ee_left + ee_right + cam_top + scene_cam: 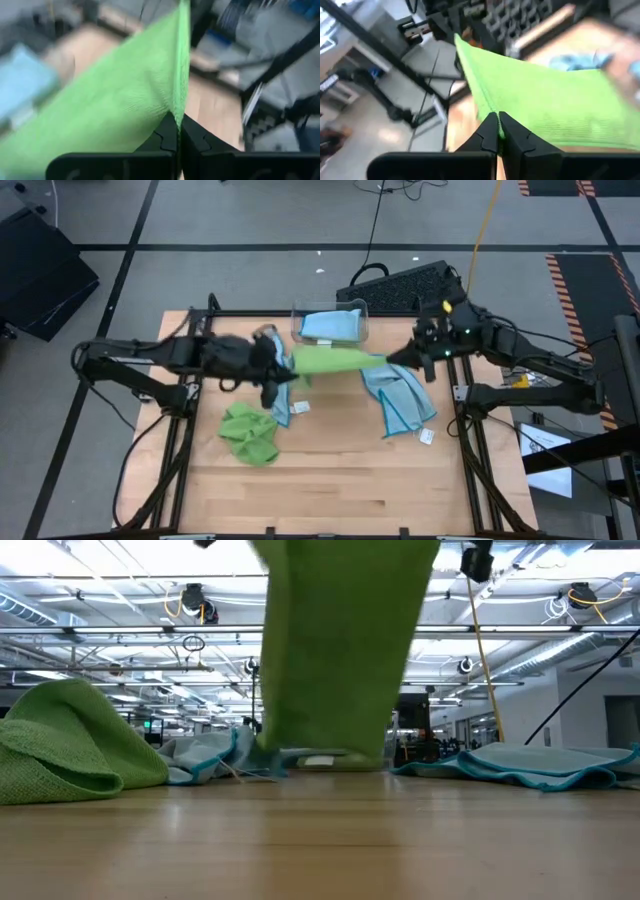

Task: Fold microfiber towels
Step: Fold the right green microfiber cloth

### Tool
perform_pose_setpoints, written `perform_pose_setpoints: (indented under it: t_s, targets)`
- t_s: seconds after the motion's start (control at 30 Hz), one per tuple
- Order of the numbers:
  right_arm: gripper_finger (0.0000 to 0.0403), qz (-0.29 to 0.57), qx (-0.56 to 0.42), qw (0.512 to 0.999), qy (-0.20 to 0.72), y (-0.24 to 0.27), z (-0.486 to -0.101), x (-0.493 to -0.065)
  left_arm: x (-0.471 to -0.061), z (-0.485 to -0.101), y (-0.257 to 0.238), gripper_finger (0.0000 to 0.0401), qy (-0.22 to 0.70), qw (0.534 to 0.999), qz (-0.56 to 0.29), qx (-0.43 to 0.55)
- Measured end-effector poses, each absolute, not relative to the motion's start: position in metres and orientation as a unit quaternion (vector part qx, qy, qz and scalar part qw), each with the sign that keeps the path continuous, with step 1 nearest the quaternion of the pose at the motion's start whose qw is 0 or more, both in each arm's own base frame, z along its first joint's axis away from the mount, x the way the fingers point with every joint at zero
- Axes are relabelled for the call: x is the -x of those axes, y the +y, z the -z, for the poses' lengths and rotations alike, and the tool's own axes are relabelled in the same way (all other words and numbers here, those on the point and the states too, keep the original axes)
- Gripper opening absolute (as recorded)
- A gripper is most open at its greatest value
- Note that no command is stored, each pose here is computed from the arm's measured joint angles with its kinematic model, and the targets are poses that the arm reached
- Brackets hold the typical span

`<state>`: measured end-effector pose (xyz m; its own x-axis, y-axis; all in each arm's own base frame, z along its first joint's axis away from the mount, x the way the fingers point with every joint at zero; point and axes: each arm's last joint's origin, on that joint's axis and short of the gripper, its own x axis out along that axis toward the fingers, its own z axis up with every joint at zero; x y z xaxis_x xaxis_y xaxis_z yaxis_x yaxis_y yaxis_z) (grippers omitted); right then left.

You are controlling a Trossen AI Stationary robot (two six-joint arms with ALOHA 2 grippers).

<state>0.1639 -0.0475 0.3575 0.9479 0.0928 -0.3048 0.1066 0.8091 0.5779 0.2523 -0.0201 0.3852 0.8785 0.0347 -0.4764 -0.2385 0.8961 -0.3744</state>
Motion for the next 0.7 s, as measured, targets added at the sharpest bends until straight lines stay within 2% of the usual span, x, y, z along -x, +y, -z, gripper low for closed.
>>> perform_pose_setpoints:
  t_s: [0.17, 0.4, 0.7]
  targets:
    - [0.0, -0.006, -0.314, 0.913, 0.261, -0.036, -0.336, -0.159, -0.27, -0.335, -0.054, 0.0003, 0.346, 0.908, -0.051, 0.231]
    - [0.0, -0.08, -0.391, 0.85, 0.343, -0.012, -0.295, -0.164, -0.311, -0.275, -0.112, 0.0003, 0.314, 0.898, 0.025, 0.307]
    - [0.0, -0.107, -0.449, 0.773, 0.434, 0.027, -0.23, -0.16, -0.329, -0.206, -0.172, 0.0003, 0.37, 0.855, 0.006, 0.365]
